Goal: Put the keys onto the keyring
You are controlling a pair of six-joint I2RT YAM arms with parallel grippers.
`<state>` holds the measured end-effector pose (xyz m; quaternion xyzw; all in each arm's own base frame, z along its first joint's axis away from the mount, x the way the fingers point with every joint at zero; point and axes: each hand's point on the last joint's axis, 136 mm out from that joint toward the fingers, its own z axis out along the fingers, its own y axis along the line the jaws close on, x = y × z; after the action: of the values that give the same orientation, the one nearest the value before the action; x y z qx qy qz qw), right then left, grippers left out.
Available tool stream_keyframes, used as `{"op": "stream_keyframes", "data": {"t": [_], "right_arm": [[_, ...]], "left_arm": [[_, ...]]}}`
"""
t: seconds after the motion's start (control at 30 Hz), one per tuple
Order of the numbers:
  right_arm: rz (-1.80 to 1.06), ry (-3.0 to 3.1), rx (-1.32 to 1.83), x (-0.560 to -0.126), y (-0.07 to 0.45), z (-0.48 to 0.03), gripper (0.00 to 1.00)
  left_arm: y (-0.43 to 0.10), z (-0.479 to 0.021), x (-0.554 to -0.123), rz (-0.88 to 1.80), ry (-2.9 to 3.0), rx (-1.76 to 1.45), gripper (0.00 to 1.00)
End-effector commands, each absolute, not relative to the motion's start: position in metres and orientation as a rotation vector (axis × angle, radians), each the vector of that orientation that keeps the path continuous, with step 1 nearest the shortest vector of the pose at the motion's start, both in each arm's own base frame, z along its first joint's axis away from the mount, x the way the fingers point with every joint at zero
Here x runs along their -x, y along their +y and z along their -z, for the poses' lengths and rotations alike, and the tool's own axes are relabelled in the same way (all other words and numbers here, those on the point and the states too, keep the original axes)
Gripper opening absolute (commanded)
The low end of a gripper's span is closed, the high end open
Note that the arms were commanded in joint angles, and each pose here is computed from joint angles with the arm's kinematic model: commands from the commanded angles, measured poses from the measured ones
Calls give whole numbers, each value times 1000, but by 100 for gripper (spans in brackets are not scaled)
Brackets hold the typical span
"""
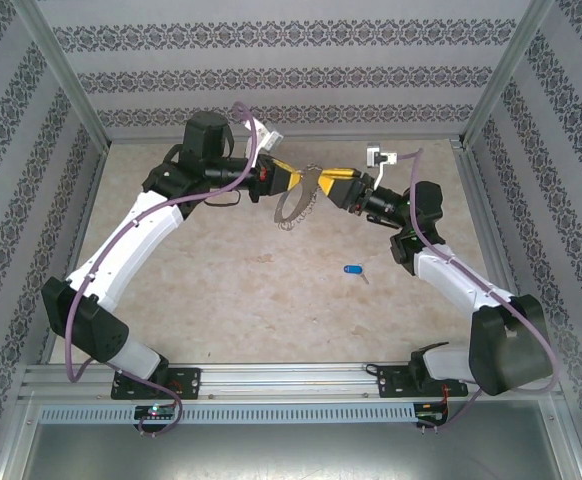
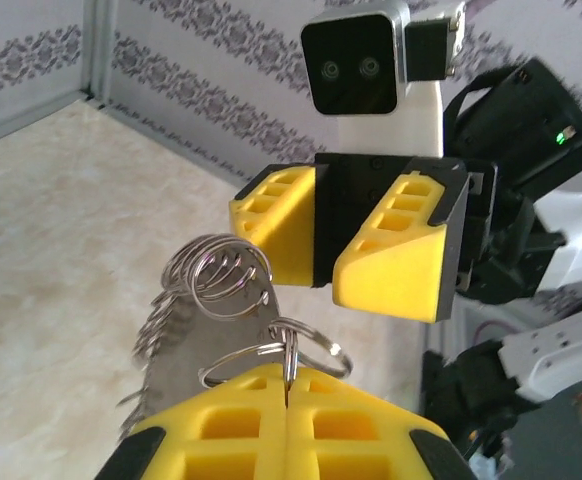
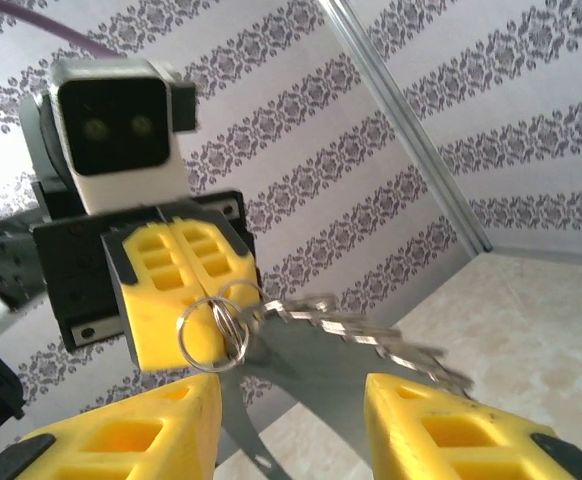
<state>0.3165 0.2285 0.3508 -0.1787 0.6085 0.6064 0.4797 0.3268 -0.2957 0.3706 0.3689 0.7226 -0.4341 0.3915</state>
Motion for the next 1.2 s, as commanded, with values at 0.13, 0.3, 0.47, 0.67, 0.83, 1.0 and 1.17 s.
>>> {"op": "stream_keyframes", "data": {"t": [0.13, 0.3, 0.47, 0.67, 0.83, 1.0, 1.17], "right_arm": [[-1570, 1495, 584, -279, 244, -349, 43], [-1627, 1493, 684, -261, 266, -350, 42], [-1682, 1505, 742, -258, 284, -345, 41], [-1703, 1541, 743, -260, 294, -332, 39], [-1624, 1583, 600, -290, 273, -318, 35], [-1565, 1581, 477, -313, 247, -317, 35], [-1603, 1569, 555, -295, 262, -321, 34]], "left_arm": [[-278, -322, -316, 863, 2001, -1136, 0], [-280, -320, -313, 869, 2008, -1149, 0], [-284, -317, -313, 877, 2007, -1156, 0], [-287, -317, -312, 892, 2003, -1158, 0], [-288, -321, -307, 915, 1986, -1169, 0], [-288, -324, -302, 936, 1972, -1175, 0], [-289, -325, -302, 946, 1970, -1168, 0]]}}
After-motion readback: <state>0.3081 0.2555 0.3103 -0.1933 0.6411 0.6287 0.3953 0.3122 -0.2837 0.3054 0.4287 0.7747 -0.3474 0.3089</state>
